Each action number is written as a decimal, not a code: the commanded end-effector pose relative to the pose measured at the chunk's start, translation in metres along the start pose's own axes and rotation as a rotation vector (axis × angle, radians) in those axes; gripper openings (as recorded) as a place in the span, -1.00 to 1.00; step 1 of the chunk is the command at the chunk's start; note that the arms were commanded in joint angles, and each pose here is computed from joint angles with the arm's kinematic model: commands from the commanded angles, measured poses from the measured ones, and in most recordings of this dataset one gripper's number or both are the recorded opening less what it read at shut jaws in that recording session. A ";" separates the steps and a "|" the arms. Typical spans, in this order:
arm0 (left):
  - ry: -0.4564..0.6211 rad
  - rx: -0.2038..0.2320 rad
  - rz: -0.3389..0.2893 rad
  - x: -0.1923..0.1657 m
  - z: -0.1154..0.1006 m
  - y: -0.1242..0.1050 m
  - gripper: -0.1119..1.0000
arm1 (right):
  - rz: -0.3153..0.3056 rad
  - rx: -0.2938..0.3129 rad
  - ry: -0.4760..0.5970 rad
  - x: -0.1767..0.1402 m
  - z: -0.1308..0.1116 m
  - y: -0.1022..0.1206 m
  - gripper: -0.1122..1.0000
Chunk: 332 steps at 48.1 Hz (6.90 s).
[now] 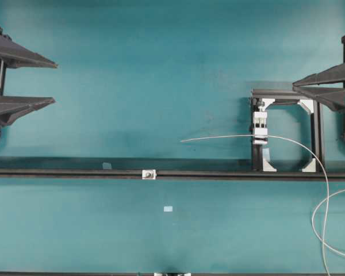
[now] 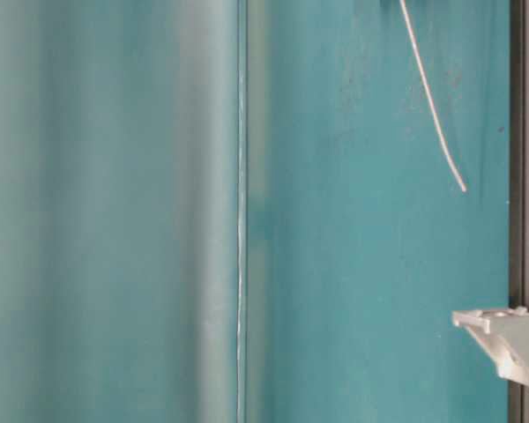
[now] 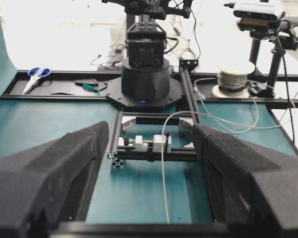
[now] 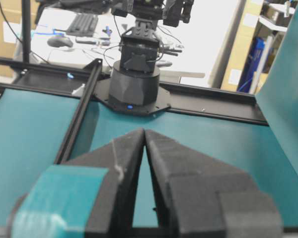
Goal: Insert the wire into the hole on the left side and pull it with the left arm.
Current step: 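Move the right gripper toward the white wire near the fixture, then lower the open right gripper around the white wire's free end, then close the right gripper on the white wire near its tip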
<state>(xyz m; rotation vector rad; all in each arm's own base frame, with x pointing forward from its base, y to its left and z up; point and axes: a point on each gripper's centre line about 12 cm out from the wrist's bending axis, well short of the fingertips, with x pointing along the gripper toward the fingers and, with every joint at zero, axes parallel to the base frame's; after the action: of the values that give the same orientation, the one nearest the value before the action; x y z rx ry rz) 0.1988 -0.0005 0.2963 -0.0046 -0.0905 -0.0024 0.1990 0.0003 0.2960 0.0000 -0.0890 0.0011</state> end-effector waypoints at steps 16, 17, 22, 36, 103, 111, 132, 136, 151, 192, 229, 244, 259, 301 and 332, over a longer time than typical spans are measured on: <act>-0.031 -0.031 0.022 0.001 -0.003 0.004 -0.82 | -0.041 0.029 0.033 0.002 -0.010 -0.008 -0.75; -0.031 -0.030 0.024 0.001 -0.003 0.004 -0.79 | -0.041 0.031 0.036 0.002 -0.011 -0.008 -0.75; -0.014 -0.031 0.036 0.005 -0.007 0.006 -0.59 | -0.042 0.045 0.063 0.006 -0.015 -0.008 -0.74; 0.043 -0.034 0.077 0.020 -0.023 0.015 0.17 | -0.044 0.066 0.097 0.010 -0.024 -0.009 0.19; 0.246 -0.036 0.112 0.022 -0.080 0.023 0.29 | -0.059 0.185 0.396 0.078 -0.087 -0.006 0.23; 0.300 -0.040 0.113 0.028 -0.092 0.024 0.29 | -0.052 0.194 0.438 0.088 -0.099 -0.002 0.24; 0.346 -0.036 0.118 0.036 -0.110 0.026 0.28 | -0.037 0.220 0.499 0.098 -0.126 0.007 0.24; 0.360 -0.036 0.119 0.038 -0.114 0.026 0.28 | -0.036 0.219 0.508 0.100 -0.131 0.007 0.24; 0.406 -0.036 0.119 0.047 -0.124 0.027 0.28 | -0.034 0.233 0.560 0.110 -0.148 0.012 0.24; 0.396 -0.031 0.119 0.051 -0.127 0.028 0.28 | -0.030 0.264 0.681 0.125 -0.181 0.024 0.23; 0.392 -0.031 0.121 0.052 -0.126 0.028 0.28 | -0.039 0.260 0.739 0.127 -0.201 0.025 0.22; 0.391 -0.031 0.121 0.052 -0.126 0.028 0.28 | -0.036 0.256 0.736 0.129 -0.200 0.025 -0.53; 0.392 -0.032 0.120 0.052 -0.126 0.028 0.28 | -0.037 0.256 0.742 0.127 -0.202 0.025 -0.70; 0.389 -0.034 0.121 0.054 -0.125 0.028 0.28 | -0.041 0.257 0.673 0.116 -0.127 0.018 -0.70; 0.370 -0.043 0.121 0.059 -0.119 0.028 0.28 | -0.049 0.260 0.656 0.093 -0.099 0.013 -0.70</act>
<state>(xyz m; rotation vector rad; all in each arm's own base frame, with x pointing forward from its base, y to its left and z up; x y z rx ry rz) 0.2636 0.0261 0.1744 -0.0524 0.3125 0.1143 0.3011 0.0139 0.2002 0.2588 0.5941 -0.0388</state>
